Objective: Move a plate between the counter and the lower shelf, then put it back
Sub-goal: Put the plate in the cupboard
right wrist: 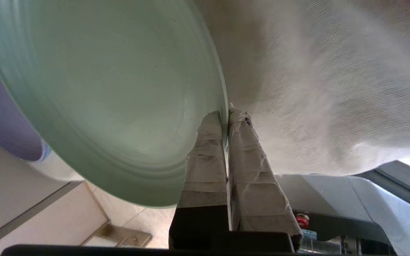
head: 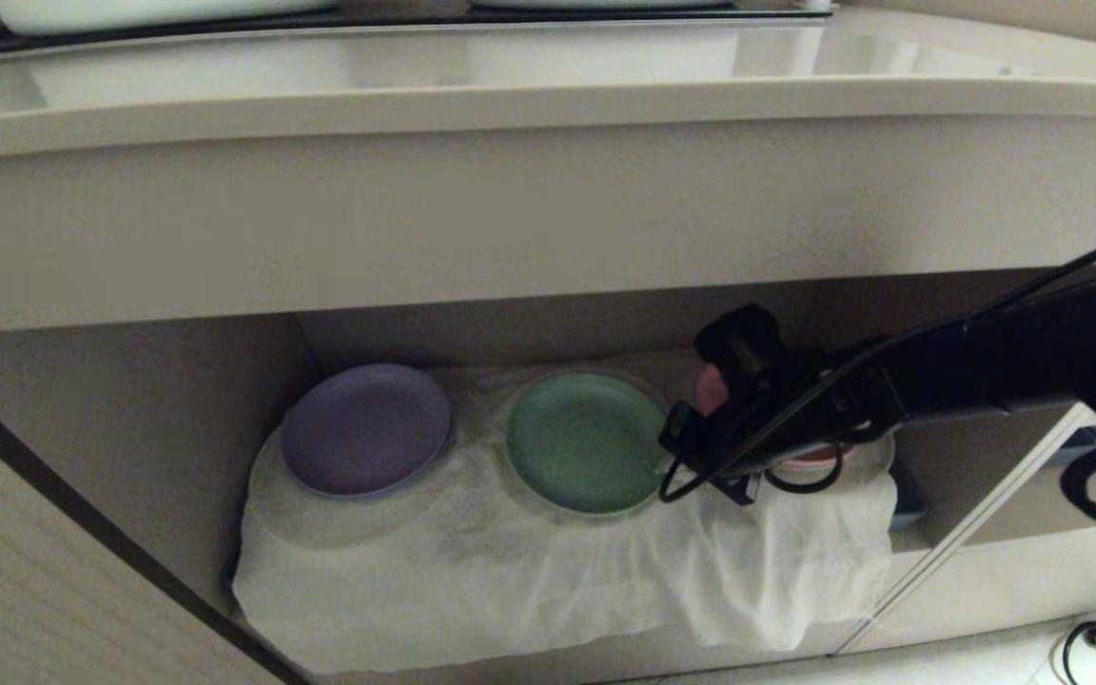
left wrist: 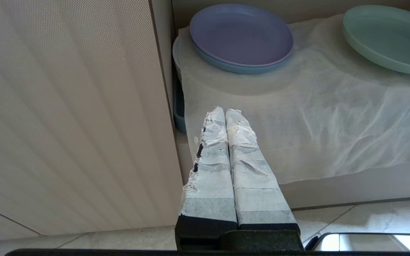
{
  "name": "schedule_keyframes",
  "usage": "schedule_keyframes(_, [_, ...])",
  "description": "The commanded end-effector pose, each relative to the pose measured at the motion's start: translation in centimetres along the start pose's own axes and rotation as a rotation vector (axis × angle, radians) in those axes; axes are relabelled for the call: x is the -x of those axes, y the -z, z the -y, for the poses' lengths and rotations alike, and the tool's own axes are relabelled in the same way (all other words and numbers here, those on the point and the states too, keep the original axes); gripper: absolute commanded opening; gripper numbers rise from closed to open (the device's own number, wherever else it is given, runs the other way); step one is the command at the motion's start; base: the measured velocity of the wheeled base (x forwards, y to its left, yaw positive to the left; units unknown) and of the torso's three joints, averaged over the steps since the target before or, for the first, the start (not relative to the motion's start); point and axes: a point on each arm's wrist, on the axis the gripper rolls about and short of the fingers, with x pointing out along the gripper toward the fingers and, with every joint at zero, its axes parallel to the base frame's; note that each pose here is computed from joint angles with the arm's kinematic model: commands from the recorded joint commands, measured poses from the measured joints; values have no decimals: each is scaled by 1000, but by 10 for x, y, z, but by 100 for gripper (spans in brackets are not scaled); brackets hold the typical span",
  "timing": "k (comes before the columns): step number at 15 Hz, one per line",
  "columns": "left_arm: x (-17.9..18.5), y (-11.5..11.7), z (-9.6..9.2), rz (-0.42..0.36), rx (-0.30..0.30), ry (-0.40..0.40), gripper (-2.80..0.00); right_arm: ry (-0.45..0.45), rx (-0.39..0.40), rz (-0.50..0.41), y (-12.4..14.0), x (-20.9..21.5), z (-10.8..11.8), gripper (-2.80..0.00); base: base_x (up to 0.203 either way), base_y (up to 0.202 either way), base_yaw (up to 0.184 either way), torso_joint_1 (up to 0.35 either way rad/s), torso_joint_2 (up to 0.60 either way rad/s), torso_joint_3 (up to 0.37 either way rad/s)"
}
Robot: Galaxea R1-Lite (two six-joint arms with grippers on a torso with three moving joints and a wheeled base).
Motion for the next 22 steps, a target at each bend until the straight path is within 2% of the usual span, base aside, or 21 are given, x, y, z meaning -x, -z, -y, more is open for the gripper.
schedule_keyframes(1, [0, 0, 0, 0, 0, 0, -280, 13, -8, 0, 0, -3, 2, -280, 0, 0, 0, 0, 0, 0])
schedule_keyframes(20, [0, 0, 0, 0, 1, 0, -280, 16, -14, 4, -5, -5, 2, -280, 0, 0, 0, 0, 0, 0])
schedule_keyframes(21, [0, 0, 0, 0, 0, 0, -280, 18, -14, 3, -5, -6, 3, 0, 0, 0, 0, 0, 0, 0])
schedule_keyframes(22, [0, 0, 0, 0, 1, 0, -280, 23, -15, 1, -4, -7, 4, 0, 0, 0, 0, 0, 0, 0])
